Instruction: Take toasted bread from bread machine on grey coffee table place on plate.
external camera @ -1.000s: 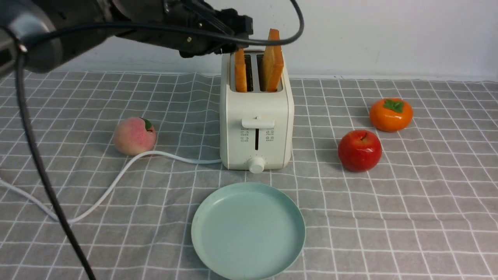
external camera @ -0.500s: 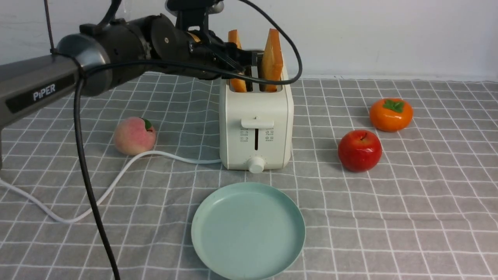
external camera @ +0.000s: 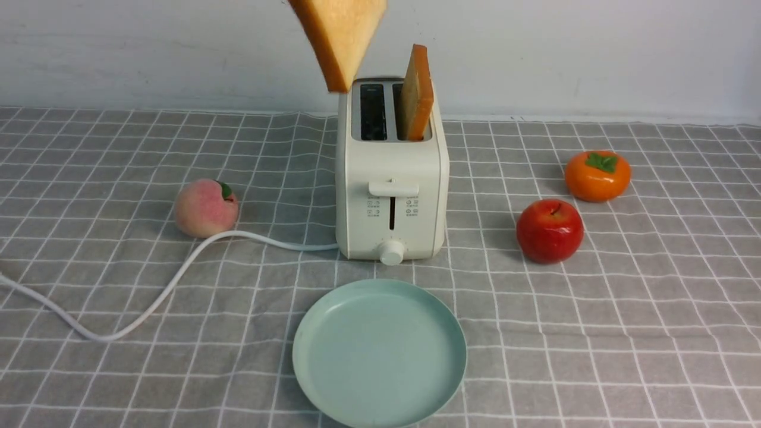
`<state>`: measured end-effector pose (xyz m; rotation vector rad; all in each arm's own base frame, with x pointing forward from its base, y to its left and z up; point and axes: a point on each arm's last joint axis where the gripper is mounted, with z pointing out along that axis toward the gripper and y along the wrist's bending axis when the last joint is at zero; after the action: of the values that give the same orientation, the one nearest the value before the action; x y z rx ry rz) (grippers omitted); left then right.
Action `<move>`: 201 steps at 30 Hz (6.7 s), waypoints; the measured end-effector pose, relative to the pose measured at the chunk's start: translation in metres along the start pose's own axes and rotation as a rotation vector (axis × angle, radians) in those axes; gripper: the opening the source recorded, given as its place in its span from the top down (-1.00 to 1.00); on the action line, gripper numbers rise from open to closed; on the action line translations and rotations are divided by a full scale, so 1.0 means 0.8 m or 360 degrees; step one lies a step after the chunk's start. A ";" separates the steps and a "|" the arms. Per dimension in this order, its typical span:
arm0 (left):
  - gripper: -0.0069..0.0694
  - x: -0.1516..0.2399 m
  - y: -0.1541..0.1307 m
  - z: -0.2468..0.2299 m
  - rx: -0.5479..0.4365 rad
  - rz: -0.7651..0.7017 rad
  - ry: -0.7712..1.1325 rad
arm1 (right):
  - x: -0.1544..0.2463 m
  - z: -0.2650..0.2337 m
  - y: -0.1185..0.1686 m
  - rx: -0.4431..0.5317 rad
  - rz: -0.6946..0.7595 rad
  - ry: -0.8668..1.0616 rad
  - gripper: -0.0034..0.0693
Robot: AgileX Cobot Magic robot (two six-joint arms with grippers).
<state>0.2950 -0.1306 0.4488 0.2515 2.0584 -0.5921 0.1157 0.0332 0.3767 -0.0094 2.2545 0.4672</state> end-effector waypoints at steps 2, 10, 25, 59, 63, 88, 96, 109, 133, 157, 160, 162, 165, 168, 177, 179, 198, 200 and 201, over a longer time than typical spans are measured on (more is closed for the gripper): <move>0.60 0.031 0.008 0.012 -0.0010 -0.0066 0.0148 | 0.000 0.000 0.000 0.0000 0.0000 -0.0003 0.79; 0.60 0.179 0.031 0.069 0.0206 -0.0392 0.0678 | 0.000 0.000 0.000 0.0000 0.0000 -0.0003 0.75; 0.60 0.260 0.059 0.128 0.0257 -0.0722 0.0671 | 0.000 0.000 0.000 0.0000 0.0000 -0.0003 0.69; 0.86 0.193 0.066 -0.055 -0.0498 -0.0098 0.0346 | -0.105 0.120 0.026 -0.0496 0.0080 -0.0211 0.60; 0.86 0.196 0.065 -0.086 -0.0569 -0.0195 0.0282 | -0.142 0.178 0.050 -0.0550 0.0015 -0.0175 0.57; 0.86 0.243 0.053 -0.178 -0.0474 -0.0313 0.0093 | -0.207 0.453 0.071 -0.0522 -0.0113 -0.0078 0.23; 0.86 0.242 0.052 -0.178 -0.0464 -0.0311 0.0069 | -0.267 0.308 0.100 -0.0568 -0.0428 -0.0348 0.64; 0.86 0.235 0.049 -0.176 -0.0405 -0.0321 -0.0026 | -0.235 0.004 0.089 -0.0536 -0.0740 -0.0177 0.64; 0.86 0.232 0.047 -0.176 -0.0367 -0.0337 -0.0074 | -0.003 0.314 0.065 -0.0993 0.0005 0.0535 0.62; 0.86 0.239 0.048 -0.176 -0.0404 -0.0353 0.0028 | -0.053 0.289 -0.002 -0.0630 -0.0117 0.0255 -0.53; 0.86 0.239 0.049 -0.177 -0.0413 -0.0340 0.0025 | -0.084 0.222 -0.015 -0.0521 -0.0201 0.0036 -0.37; 0.86 0.239 0.049 -0.177 -0.0417 -0.0334 0.0020 | -0.096 0.168 -0.014 -0.0444 -0.0285 -0.0119 -0.15; 0.86 0.236 0.049 -0.176 -0.0410 -0.0323 -0.0013 | -0.098 0.087 -0.010 -0.0295 -0.0392 -0.0332 0.29; 0.86 0.233 0.048 -0.176 -0.0387 -0.0316 -0.0057 | -0.087 0.022 -0.004 -0.0140 -0.0450 -0.0510 0.70; 0.86 0.217 0.046 -0.167 -0.0327 -0.0289 -0.0224 | 0.042 -0.098 0.005 0.0225 -0.0260 -0.1212 0.92; 0.86 0.214 0.046 -0.162 -0.0320 -0.0286 -0.0239 | 0.073 -0.098 -0.003 0.0270 -0.0230 -0.1373 0.92; 0.86 0.202 0.047 -0.137 -0.0266 -0.0315 -0.0302 | 0.125 -0.045 -0.047 0.0539 -0.0322 -0.1358 0.89; 0.86 0.202 0.047 -0.137 -0.0265 -0.0315 -0.0303 | 0.125 -0.045 -0.047 0.0539 -0.0322 -0.1358 0.89; 0.86 0.202 0.047 -0.137 -0.0266 -0.0315 -0.0302 | 0.125 -0.045 -0.047 0.0539 -0.0322 -0.1358 0.88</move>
<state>0.1426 -0.0523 0.3487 -0.1040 1.9468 -0.5373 0.0286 0.0005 0.3124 0.1143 1.4421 -0.0411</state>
